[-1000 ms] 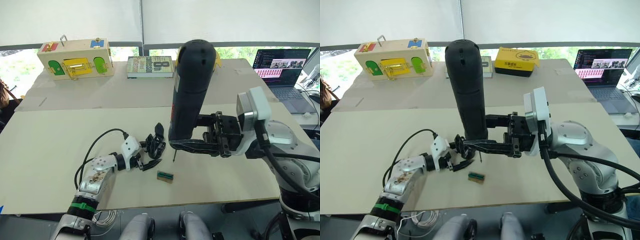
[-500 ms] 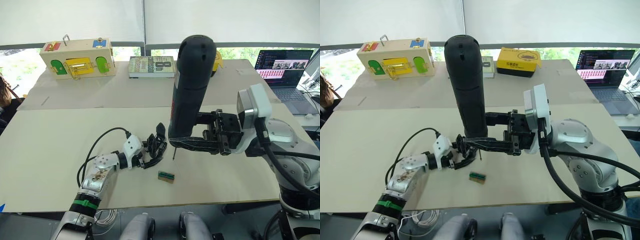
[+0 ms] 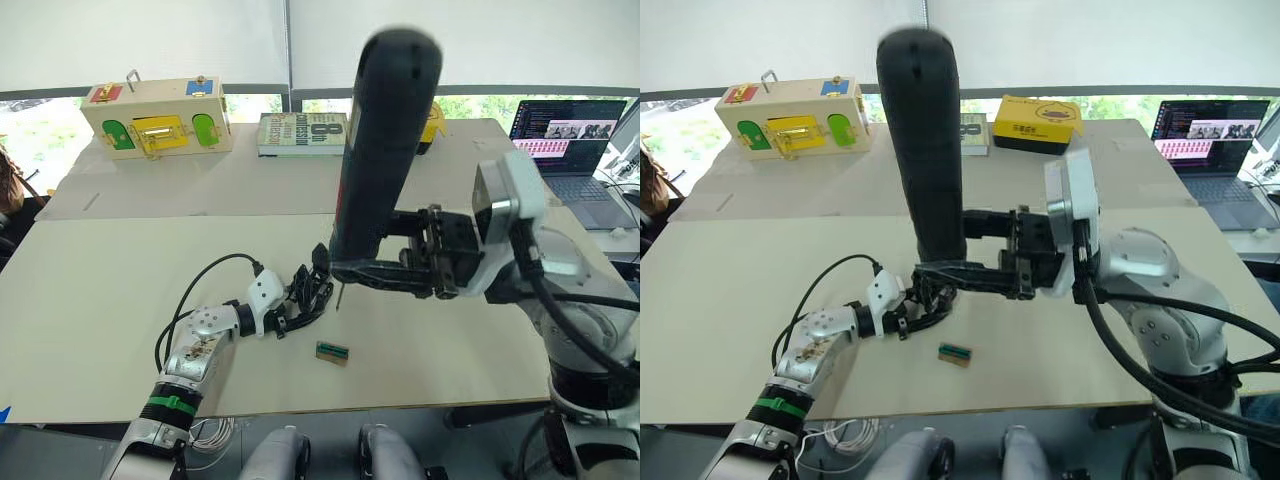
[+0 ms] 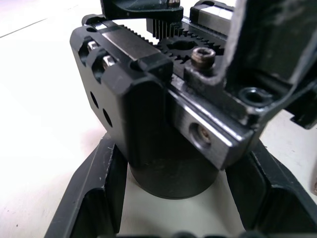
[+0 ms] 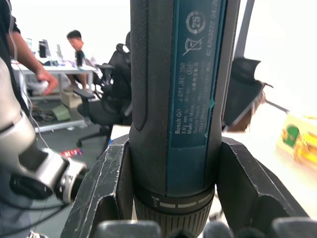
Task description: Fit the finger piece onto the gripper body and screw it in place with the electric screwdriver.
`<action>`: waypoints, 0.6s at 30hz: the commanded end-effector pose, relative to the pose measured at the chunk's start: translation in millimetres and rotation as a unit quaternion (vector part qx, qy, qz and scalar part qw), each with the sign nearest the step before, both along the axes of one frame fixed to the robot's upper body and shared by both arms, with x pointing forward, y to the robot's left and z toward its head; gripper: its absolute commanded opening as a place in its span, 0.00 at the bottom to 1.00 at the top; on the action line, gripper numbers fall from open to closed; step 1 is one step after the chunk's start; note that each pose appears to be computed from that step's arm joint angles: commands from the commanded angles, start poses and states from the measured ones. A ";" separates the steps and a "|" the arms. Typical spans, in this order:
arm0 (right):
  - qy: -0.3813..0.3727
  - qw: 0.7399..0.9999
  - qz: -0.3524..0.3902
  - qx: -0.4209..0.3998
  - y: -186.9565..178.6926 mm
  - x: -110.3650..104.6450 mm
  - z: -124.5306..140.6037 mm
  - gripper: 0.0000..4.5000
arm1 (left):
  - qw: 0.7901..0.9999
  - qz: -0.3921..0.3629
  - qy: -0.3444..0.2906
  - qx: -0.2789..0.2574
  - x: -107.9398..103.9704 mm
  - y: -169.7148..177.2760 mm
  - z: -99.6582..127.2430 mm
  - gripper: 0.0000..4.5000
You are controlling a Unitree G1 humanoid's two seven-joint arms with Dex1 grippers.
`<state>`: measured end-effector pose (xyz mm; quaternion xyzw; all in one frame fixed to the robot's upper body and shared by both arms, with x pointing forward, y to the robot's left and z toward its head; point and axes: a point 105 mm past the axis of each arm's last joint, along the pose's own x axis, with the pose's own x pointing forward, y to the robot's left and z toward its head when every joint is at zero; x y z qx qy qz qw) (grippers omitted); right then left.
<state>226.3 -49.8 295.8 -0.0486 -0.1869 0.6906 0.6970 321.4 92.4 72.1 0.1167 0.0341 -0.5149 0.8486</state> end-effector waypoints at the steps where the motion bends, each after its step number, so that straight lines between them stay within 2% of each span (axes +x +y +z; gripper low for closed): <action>1: -0.013 1.000 -0.002 0.020 6.0 3.2 17.0 0.43 | 1.000 -0.007 0.019 0.003 -2.8 -0.6 -8.0 0.51; 11: -0.020 0.999 -0.028 0.031 32.5 26.2 36.0 0.43 | 1.000 -0.011 0.018 0.009 -4.2 4.3 -7.3 0.51; 18: -0.014 0.999 -0.017 0.023 44.7 29.0 35.1 0.43 | 1.000 -0.013 0.018 0.013 -5.2 6.5 -8.0 0.51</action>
